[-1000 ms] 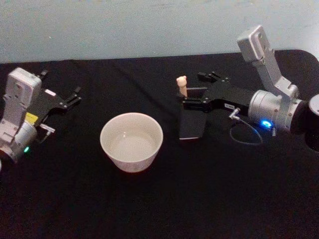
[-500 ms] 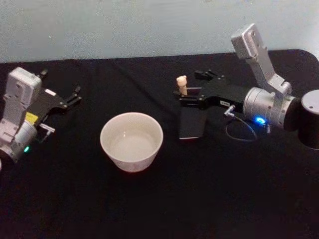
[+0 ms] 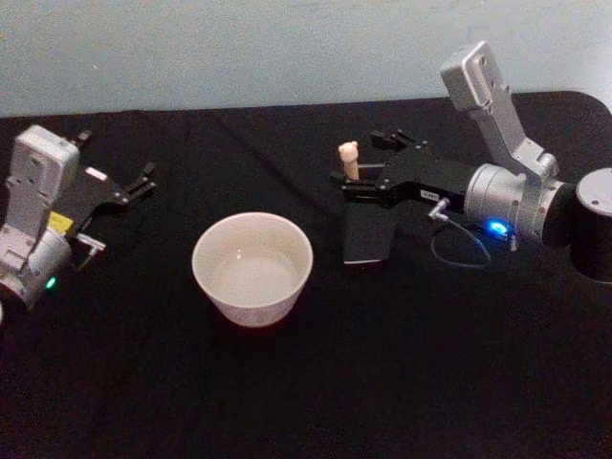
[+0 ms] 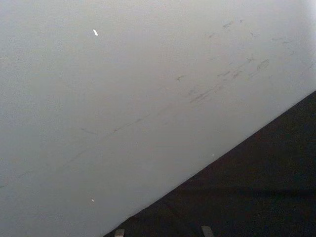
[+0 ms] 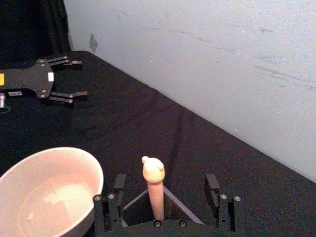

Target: Pick up the stirring spoon with one hand, stir inside the cup, then place it back in its original position.

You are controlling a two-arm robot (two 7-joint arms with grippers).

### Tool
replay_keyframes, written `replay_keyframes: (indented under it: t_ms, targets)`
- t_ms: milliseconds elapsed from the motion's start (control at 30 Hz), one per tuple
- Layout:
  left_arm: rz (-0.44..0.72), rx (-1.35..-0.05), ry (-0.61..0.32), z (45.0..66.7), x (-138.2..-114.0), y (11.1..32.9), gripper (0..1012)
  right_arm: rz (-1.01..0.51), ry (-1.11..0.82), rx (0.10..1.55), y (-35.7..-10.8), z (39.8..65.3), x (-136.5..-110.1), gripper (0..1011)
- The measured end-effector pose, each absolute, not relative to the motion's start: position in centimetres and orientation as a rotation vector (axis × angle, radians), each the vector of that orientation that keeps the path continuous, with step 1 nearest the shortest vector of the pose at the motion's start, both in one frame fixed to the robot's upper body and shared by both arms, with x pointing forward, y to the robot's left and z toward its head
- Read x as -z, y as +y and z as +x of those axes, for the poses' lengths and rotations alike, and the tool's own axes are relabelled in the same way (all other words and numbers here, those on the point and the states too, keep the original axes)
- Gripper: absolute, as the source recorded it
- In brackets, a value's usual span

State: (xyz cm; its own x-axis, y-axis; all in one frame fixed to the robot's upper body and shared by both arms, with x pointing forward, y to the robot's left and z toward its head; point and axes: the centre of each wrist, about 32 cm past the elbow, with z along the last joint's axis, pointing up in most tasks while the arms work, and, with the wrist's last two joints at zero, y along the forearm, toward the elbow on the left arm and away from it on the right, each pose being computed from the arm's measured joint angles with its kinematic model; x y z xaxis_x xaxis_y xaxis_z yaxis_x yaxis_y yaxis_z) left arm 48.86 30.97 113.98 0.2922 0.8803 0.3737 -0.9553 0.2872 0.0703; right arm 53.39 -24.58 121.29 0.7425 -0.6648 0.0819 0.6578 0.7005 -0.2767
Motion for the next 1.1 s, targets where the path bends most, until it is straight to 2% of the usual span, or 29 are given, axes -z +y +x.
replay_keyframes:
  t_ms: [133,400,433,600,733,767,867,900,967,1000,1100]
  targets:
    - [0.304,-1.248,-0.285,48.86,-113.98,30.97,1001,-0.298,0.026,0.737,-24.59,53.39,-121.29,977]
    - [0.304,-1.248,-0.285,48.86,-113.98,30.97,1001,-0.297,0.027,0.738,-24.6,53.4,-121.3,794]
    - [0.304,-1.248,-0.285,48.86,-113.98,30.97,1001,-0.297,0.027,0.738,-24.61,53.4,-121.3,737]
    - [0.304,-1.248,-0.285,48.86,-113.98,30.97,1001,-0.297,0.028,0.738,-24.62,53.4,-121.31,578]
    - [0.304,-1.248,-0.285,48.86,-113.98,30.97,1001,-0.297,0.028,0.739,-24.62,53.4,-121.31,478]
    - [0.304,-1.248,-0.285,48.86,-113.98,30.97,1001,-0.297,0.029,0.739,-24.62,53.4,-121.31,417]
    - [0.304,-1.248,-0.285,48.86,-113.98,30.96,1001,-0.297,0.029,0.739,-24.62,53.4,-121.31,338]
    - [0.304,-1.248,-0.285,48.86,-113.98,30.97,1001,-0.297,0.029,0.739,-24.62,53.4,-121.3,273]
    - [0.304,-1.248,-0.285,48.86,-113.98,30.97,1001,-0.296,0.029,0.739,-24.62,53.4,-121.31,243]
    - [0.304,-1.248,-0.285,48.86,-113.98,30.97,1001,-0.296,0.029,0.739,-24.62,53.4,-121.31,183]
    - [0.304,-1.248,-0.285,48.86,-113.98,30.97,1002,-0.296,0.029,0.739,-24.62,53.4,-121.31,160]
